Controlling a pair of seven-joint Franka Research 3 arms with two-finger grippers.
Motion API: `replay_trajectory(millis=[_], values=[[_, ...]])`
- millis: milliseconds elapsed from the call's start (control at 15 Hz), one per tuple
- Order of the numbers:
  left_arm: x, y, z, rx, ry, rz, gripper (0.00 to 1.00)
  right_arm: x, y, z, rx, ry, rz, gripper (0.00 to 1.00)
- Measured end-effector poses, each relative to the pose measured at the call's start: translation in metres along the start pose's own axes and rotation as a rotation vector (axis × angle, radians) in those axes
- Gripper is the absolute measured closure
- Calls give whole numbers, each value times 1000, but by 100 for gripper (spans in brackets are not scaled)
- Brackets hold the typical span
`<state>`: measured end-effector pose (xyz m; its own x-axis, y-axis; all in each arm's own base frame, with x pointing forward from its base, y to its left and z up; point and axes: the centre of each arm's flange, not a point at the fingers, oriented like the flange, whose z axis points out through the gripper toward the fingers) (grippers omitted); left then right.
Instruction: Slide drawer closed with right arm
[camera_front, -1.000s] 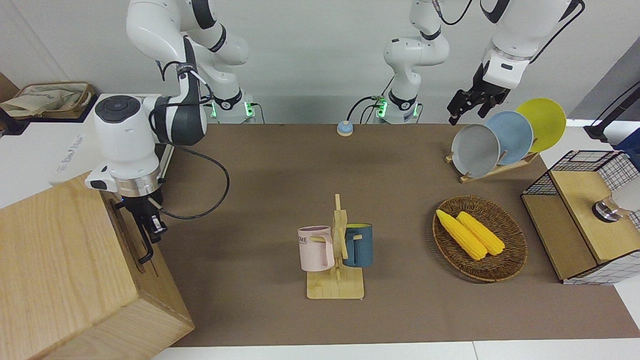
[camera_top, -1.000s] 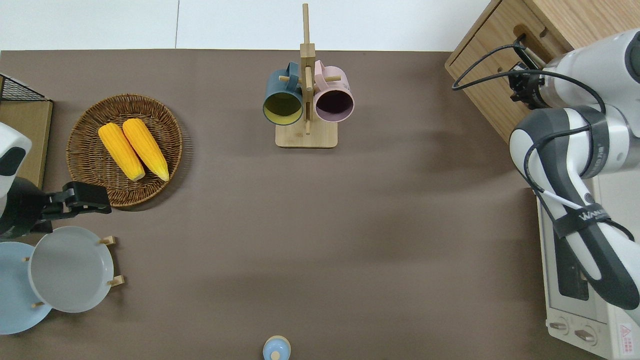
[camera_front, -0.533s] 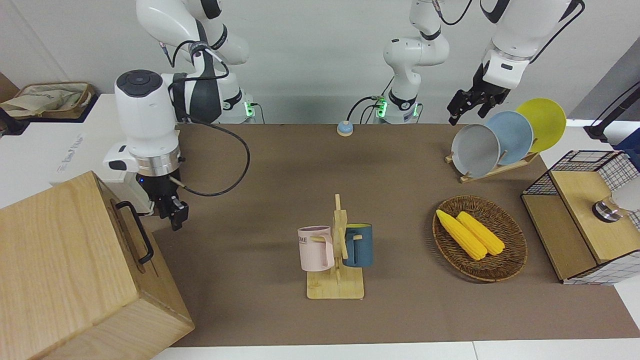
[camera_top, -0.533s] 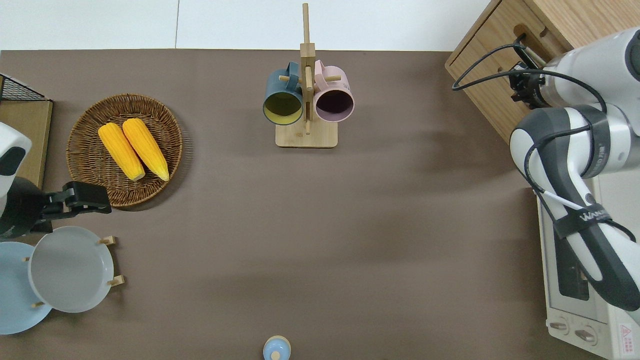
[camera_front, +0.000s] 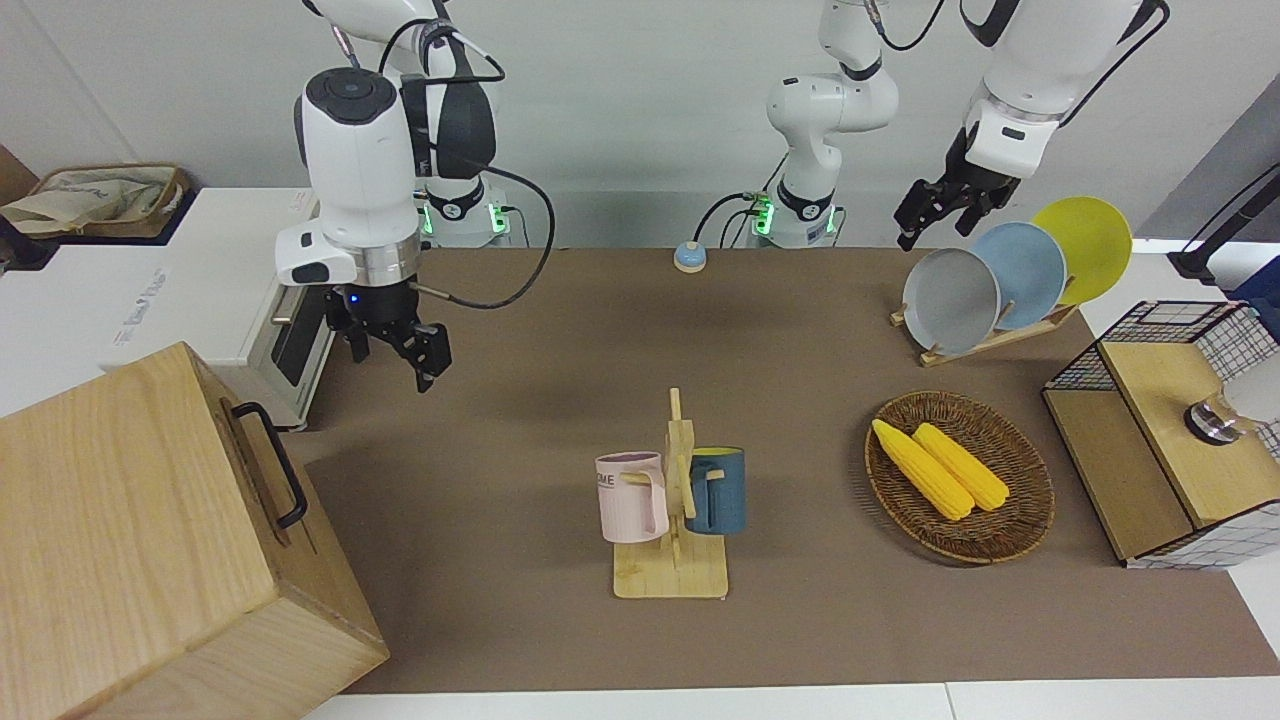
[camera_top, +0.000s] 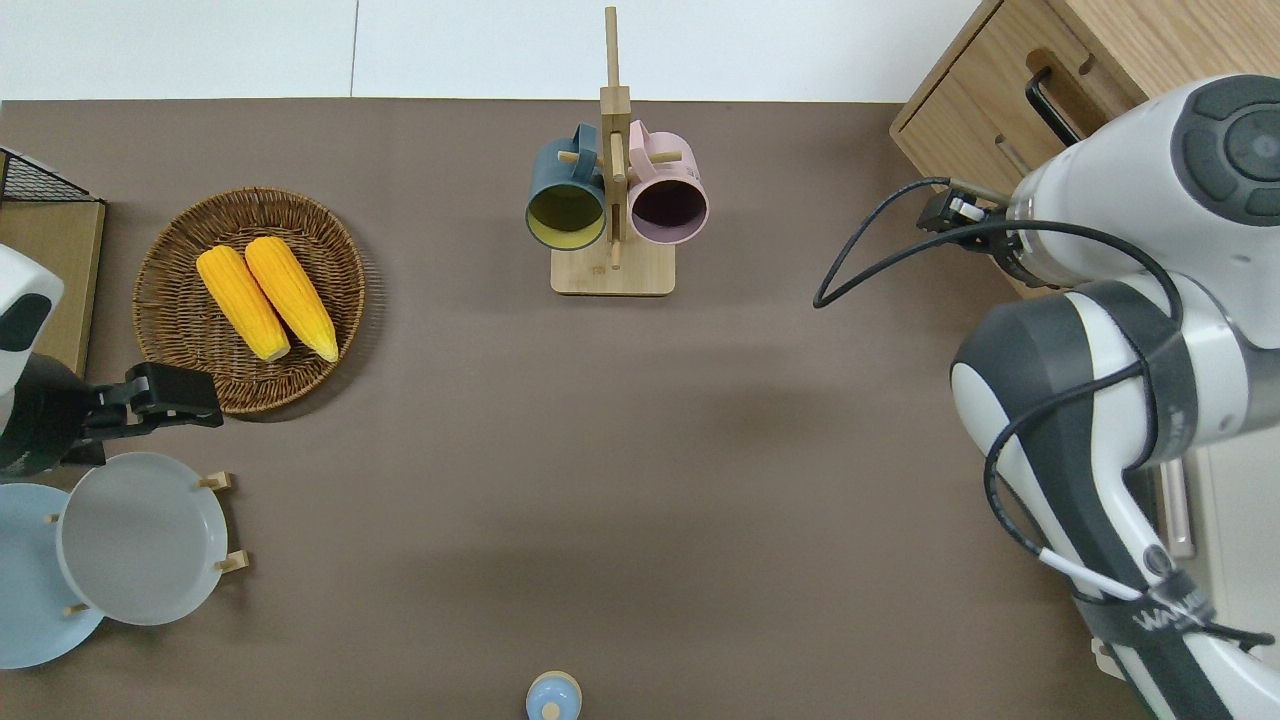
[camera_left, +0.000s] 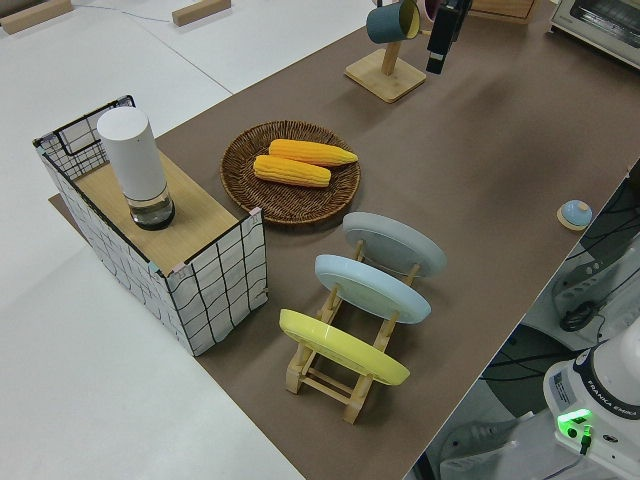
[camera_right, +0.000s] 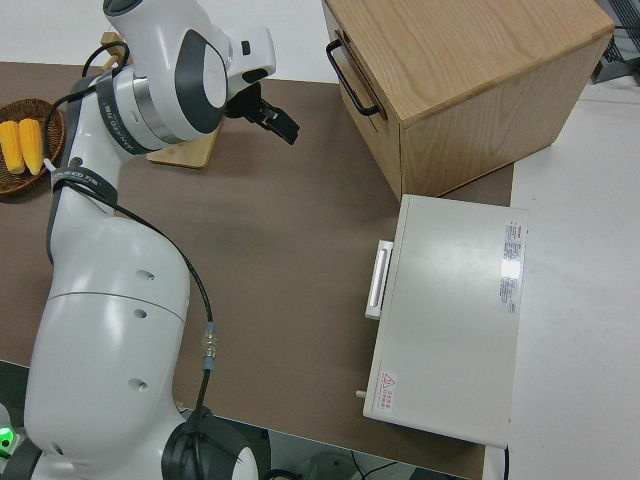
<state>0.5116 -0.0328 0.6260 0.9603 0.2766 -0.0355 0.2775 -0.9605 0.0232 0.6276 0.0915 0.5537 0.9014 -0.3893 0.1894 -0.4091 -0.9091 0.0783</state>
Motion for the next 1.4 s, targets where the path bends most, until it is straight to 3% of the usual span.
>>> replay_trajectory(millis=[267,533,867,1067,1400], values=[[0,0,0,0,0,0,0,-17,29,-42,33,-79,-130,1],[0,0,0,0,0,0,0,-46,52,-80,18,-155,-234,1],[0,0,0,0,0,0,0,-63,68,-93,14,-237,-316,1],[0,0,0,0,0,0,0,-64,75,-98,30,-246,-312,1],[0,0,0,0,0,0,0,-64,74,-107,40,-228,-321,1]])
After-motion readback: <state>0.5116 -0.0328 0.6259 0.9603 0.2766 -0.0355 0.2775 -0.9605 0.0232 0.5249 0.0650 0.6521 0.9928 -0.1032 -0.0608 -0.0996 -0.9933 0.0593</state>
